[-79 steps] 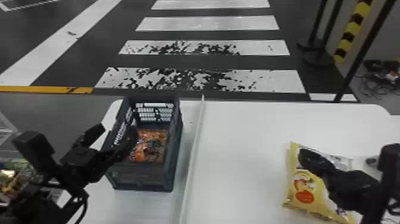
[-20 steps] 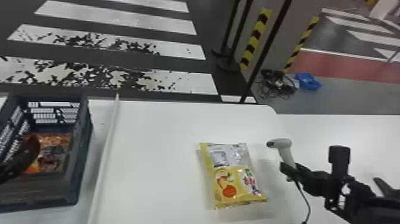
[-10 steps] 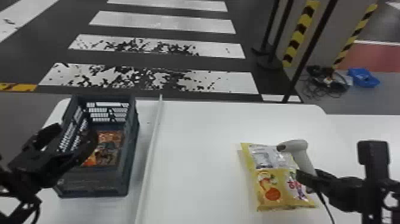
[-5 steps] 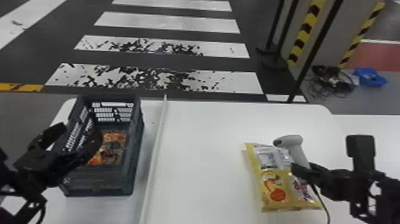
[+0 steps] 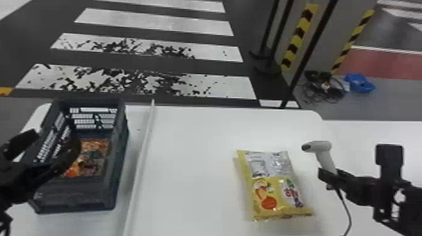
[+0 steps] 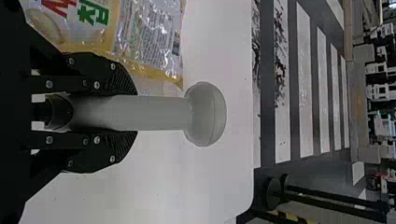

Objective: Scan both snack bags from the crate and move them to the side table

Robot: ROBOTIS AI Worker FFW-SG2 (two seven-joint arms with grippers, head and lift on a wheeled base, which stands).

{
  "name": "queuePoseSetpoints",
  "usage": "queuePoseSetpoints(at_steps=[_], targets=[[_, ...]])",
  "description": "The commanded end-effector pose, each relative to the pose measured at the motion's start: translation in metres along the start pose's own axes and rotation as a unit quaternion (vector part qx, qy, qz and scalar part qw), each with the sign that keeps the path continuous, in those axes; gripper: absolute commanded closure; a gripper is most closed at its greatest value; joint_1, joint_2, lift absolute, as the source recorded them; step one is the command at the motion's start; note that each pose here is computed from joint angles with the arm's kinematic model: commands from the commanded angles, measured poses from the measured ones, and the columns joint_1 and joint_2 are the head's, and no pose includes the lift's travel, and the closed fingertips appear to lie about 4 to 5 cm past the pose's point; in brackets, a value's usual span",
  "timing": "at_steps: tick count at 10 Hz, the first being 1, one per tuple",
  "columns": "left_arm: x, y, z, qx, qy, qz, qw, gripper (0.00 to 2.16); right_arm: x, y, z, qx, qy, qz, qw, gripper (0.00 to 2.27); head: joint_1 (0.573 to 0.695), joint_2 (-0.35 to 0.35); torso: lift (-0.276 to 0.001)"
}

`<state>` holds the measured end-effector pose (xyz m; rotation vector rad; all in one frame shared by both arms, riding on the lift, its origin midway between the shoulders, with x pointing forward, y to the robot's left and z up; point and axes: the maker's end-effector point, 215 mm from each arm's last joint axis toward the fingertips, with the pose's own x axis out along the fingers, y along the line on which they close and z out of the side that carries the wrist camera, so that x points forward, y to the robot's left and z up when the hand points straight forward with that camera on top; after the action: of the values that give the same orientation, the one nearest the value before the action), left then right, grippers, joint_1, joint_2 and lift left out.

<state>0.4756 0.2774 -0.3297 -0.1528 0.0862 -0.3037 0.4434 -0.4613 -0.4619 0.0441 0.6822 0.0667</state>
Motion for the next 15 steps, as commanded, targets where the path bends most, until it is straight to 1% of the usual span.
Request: queuePoseSetpoints(at_steps=[1,2,3,4,6,7,8,9,10,12,13,14,15], targets=[[-0.001,0.001,0.001,0.001,-0.001,-0.001,1.0000,0.02,0.011,-0.033,-0.022,0.019,0.009,-0.015,1.000,2.22,0.695,-0.215,-0.095],[-0.002,0.002,0.003,0.002,-0.005,0.000,1.0000,0.02,0.018,-0.040,-0.027,0.029,0.003,-0.004,1.000,2.22,0.695,-0.241,-0.095],[-0.003,0.003,0.005,0.003,-0.007,0.000,1.0000,0.02,0.023,-0.049,-0.033,0.034,0.000,-0.005,0.999,2.22,0.695,-0.248,-0.095],[-0.003,0.004,0.006,0.003,-0.008,0.001,1.0000,0.02,0.026,-0.057,-0.043,0.034,0.004,-0.007,0.999,2.22,0.695,-0.258,-0.095],[-0.004,0.006,0.006,0.001,-0.010,0.003,0.9999,0.02,0.038,-0.069,-0.050,0.027,-0.013,-0.014,0.999,2.22,0.695,-0.278,-0.095],[-0.004,0.006,0.004,0.000,-0.009,0.003,1.0000,0.02,0.040,-0.068,-0.052,0.026,-0.014,-0.012,0.999,2.17,0.695,-0.282,-0.095],[-0.004,0.006,0.004,-0.001,-0.010,0.003,0.9999,0.02,0.039,-0.066,-0.046,0.024,-0.033,-0.011,0.999,1.41,0.695,-0.285,-0.095],[-0.004,0.006,0.004,-0.002,-0.010,0.004,0.9999,0.02,0.037,-0.065,-0.039,0.018,-0.045,-0.009,0.999,0.00,0.695,-0.284,-0.095],[-0.004,0.006,0.003,-0.003,-0.009,0.004,0.9999,0.02,0.033,-0.062,-0.033,0.011,-0.056,-0.006,0.998,0.00,0.695,-0.281,-0.095],[-0.005,0.007,0.004,-0.003,-0.010,0.005,0.9999,0.02,0.017,-0.043,-0.013,-0.011,-0.082,0.010,0.997,0.05,0.695,-0.277,-0.095],[-0.005,0.007,0.004,-0.003,-0.010,0.005,0.9999,0.02,-0.001,-0.021,0.003,-0.008,-0.100,0.024,0.995,0.05,0.695,-0.268,-0.095],[-0.005,0.008,0.003,-0.003,-0.009,0.005,0.9999,0.02,-0.017,0.015,0.014,-0.004,-0.106,0.048,0.993,0.05,0.695,-0.251,-0.095],[-0.004,0.007,0.002,-0.004,-0.009,0.005,0.9999,0.02,-0.025,0.049,0.017,0.000,-0.100,0.069,0.993,0.05,0.695,-0.236,-0.095]])
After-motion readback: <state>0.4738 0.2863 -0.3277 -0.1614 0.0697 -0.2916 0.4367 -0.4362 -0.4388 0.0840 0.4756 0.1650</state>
